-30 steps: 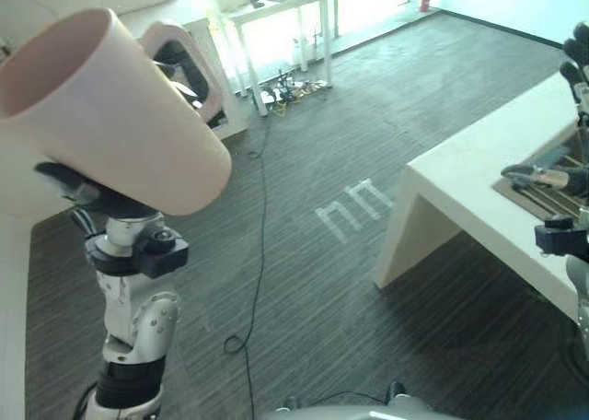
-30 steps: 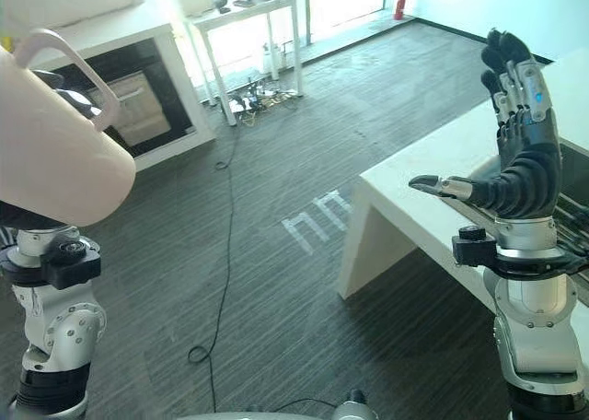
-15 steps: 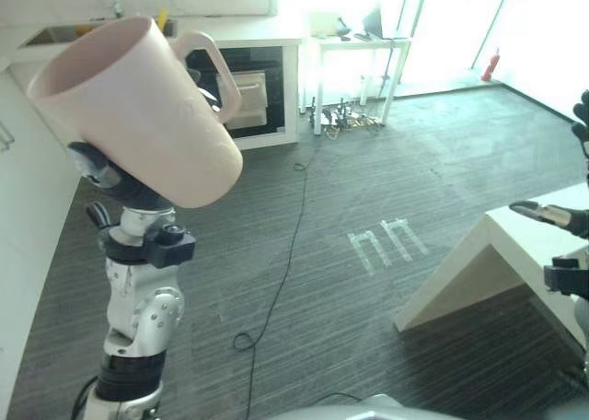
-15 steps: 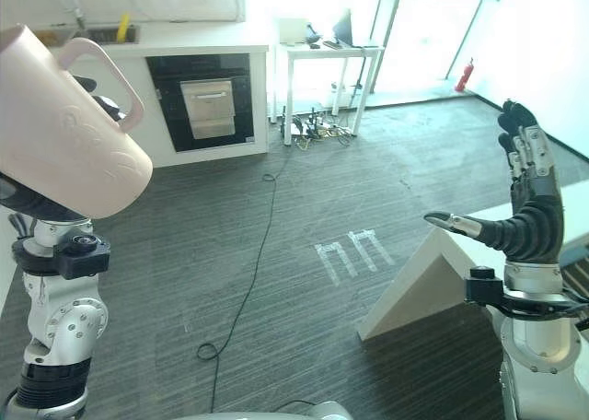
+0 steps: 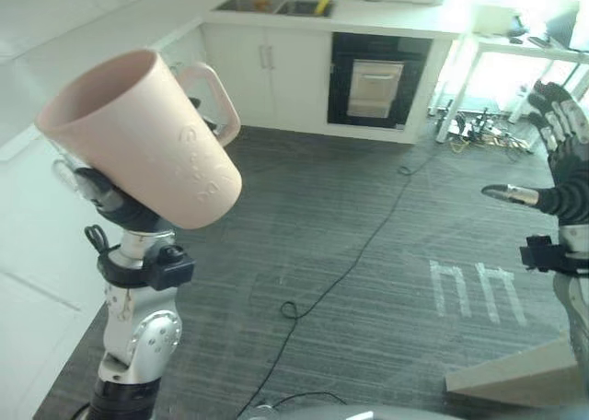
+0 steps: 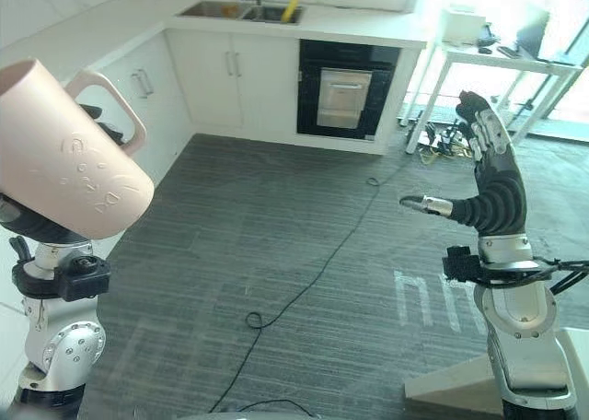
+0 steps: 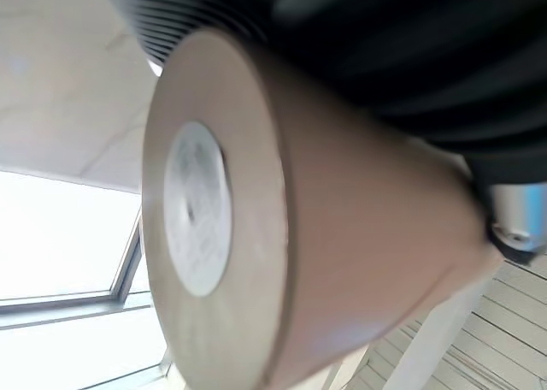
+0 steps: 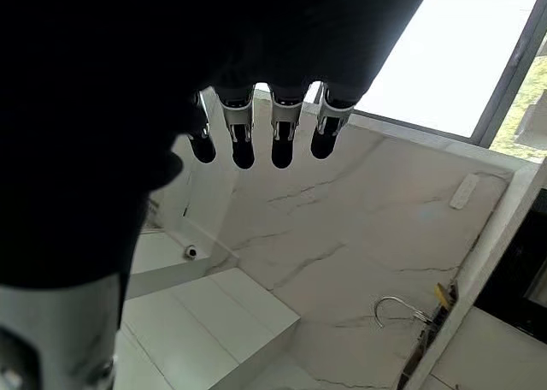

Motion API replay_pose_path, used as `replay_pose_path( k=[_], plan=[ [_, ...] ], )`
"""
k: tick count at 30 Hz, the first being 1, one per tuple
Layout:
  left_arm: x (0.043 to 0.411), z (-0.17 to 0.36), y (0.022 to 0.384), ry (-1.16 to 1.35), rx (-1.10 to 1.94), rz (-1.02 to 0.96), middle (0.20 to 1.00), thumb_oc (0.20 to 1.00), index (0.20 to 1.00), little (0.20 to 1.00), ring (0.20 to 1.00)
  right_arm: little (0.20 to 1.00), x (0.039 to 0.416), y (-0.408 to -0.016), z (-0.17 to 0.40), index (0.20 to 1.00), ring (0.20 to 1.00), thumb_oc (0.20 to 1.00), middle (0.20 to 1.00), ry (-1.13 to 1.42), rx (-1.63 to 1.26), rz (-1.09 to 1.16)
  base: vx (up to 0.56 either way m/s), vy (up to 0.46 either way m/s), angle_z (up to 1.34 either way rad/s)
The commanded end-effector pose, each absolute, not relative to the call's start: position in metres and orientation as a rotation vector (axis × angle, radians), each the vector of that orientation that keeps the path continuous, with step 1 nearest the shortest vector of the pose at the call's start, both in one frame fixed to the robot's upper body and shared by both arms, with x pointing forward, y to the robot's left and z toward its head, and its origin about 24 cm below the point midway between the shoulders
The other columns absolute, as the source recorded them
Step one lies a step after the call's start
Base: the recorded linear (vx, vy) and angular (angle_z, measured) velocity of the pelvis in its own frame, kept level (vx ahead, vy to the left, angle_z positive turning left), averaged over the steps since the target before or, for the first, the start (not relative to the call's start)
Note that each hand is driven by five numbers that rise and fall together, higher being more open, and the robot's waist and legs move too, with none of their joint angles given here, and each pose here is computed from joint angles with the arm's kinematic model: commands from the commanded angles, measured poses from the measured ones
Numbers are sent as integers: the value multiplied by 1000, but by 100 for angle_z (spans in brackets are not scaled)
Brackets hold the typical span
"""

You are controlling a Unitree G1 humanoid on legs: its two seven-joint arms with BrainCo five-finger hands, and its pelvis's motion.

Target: Place the dishes in the dishwasher.

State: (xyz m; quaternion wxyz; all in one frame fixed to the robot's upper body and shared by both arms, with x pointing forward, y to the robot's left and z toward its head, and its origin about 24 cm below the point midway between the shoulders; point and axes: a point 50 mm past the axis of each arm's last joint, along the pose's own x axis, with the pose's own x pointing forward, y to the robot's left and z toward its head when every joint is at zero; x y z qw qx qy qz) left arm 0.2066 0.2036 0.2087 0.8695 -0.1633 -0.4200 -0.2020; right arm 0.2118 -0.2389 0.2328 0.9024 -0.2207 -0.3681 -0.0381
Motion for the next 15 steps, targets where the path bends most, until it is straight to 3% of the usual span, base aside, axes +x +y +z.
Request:
replay_pose_path(
  k=[1, 15],
  plan=[
    [209, 231, 214, -995, -300, -383, 200, 200, 200, 200, 200, 1000, 200, -235, 230, 1000, 1000, 1000, 1000, -804, -397, -5, -79, 211, 24],
    [210, 229, 212, -953, -260, -398, 200, 200, 200, 200, 200, 1000, 200, -235, 226, 1000, 1000, 1000, 1000, -767, -419, -41, 7, 17, 12]
  ],
)
